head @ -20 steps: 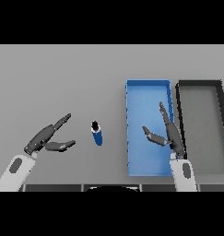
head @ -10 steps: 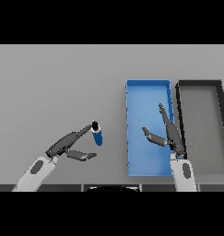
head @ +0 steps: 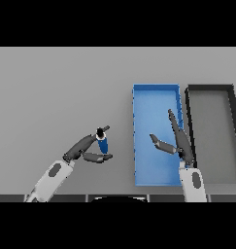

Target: Pick up the blue pipe and place it into the blue bin.

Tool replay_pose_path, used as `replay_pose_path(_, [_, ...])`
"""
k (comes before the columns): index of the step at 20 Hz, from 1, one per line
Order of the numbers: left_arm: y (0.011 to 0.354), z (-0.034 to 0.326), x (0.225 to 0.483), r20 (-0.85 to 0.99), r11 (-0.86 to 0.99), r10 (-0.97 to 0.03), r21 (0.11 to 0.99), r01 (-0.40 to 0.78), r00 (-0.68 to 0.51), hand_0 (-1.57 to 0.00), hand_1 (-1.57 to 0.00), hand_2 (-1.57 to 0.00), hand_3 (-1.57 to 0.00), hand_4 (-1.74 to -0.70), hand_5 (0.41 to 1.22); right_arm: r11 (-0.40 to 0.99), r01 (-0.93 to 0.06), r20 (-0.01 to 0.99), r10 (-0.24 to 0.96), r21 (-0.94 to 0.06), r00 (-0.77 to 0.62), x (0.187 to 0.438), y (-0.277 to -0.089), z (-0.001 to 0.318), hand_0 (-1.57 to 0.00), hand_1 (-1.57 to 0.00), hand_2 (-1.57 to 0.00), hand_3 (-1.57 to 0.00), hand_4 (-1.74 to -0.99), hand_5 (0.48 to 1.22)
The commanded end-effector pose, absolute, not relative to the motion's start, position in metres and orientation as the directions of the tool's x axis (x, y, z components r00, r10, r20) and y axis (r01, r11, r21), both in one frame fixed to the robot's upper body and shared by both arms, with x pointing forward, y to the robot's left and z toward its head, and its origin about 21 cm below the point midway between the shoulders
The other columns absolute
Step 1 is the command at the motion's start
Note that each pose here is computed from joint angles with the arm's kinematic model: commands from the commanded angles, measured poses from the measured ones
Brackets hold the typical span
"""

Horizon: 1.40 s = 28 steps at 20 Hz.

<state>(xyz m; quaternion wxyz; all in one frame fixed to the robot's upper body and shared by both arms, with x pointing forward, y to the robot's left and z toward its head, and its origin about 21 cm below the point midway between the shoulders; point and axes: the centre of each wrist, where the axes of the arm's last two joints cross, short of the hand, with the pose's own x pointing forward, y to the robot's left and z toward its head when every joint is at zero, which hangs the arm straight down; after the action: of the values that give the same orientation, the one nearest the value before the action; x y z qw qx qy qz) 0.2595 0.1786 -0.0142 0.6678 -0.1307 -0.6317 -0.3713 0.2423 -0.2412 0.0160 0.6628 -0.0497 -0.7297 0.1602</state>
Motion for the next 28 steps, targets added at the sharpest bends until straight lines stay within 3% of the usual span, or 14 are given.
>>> replay_pose_path(1, [0.175,-0.017,0.261,0.938,0.687,-0.333,0.307,0.658,-0.09,0.0,0.0,0.0,0.0,-1.1,0.497,0.943,-0.14,0.95,0.287,-0.303,-0.121,0.242,-0.242,0.019,0.0,0.0,0.0,0.0,-1.2,0.547])
replay_pose_path(5, [0.162,-0.022,0.265,0.964,0.708,-0.25,0.245,0.662,-0.088,0.0,0.0,-0.09,-0.04,-1.14,0.567,0.937,-0.133,0.944,0.309,-0.323,-0.113,0.238,-0.25,0.018,0.0,0.0,0.0,0.0,-1.188,0.55])
replay_pose_path(8, [0.152,-0.022,0.267,0.986,0.722,-0.166,0.141,0.678,-0.028,-0.04,-0.25,-0.42,-0.35,-1.27,0.675,0.938,-0.145,0.947,0.3,-0.315,-0.116,0.238,-0.247,0.013,0.0,0.0,0.0,0.0,-1.196,0.56])
replay_pose_path(9, [0.15,-0.023,0.267,0.99,0.723,-0.142,0.117,0.68,-0.018,-0.18,-0.41,-0.58,-0.59,-1.3,0.784,0.939,-0.141,0.948,0.3,-0.314,-0.11,0.24,-0.246,0.014,0.0,0.0,0.0,0.0,-1.192,0.56])
replay_pose_path(11, [0.143,-0.026,0.266,0.991,0.732,-0.129,0.109,0.672,-0.021,-0.65,-0.83,-0.94,-0.91,-1.45,0.941,0.94,-0.144,0.948,0.294,-0.31,-0.124,0.239,-0.243,0.014,0.0,0.0,0.0,0.0,-1.189,0.562])
replay_pose_path(13, [0.139,-0.023,0.263,0.992,0.731,-0.123,0.115,0.673,-0.036,-0.98,-1.1,-1.16,-1.11,-1.55,1.042,0.936,-0.139,0.944,0.307,-0.322,-0.117,0.24,-0.245,0.016,0.0,0.0,0.0,0.0,-1.182,0.562])
replay_pose_path(15, [0.136,-0.022,0.26,0.992,0.719,-0.123,0.117,0.685,-0.041,-1.19,-1.27,-1.31,-1.26,-1.62,1.106,0.936,-0.132,0.943,0.314,-0.327,-0.106,0.238,-0.248,0.016,0.0,0.0,0.0,0.0,-1.178,0.561])
replay_pose_path(20, [0.129,-0.025,0.252,0.986,0.717,-0.126,0.164,0.678,-0.105,-1.45,-1.47,-1.49,-1.47,-1.51,1.183,0.935,-0.142,0.945,0.311,-0.324,-0.105,0.239,-0.244,0.017,0.0,0.0,0.0,0.0,-1.171,0.558])
replay_pose_path(25, [0.116,0.003,0.256,0.975,0.722,0.016,0.141,0.677,-0.221,-1.53,-1.54,-1.54,-1.54,-1.48,1.209,0.932,-0.131,0.94,0.326,-0.338,-0.103,0.241,-0.244,0.015,0.0,0.0,0.0,0.0,-1.151,0.55])
replay_pose_path(28, [0.104,0.018,0.258,0.972,0.719,0.026,0.145,0.679,-0.235,-1.55,-1.55,-1.56,-1.55,-1.48,1.215,0.93,-0.13,0.937,0.334,-0.345,-0.099,0.239,-0.245,0.013,0.0,0.0,0.0,0.0,-1.138,0.555])
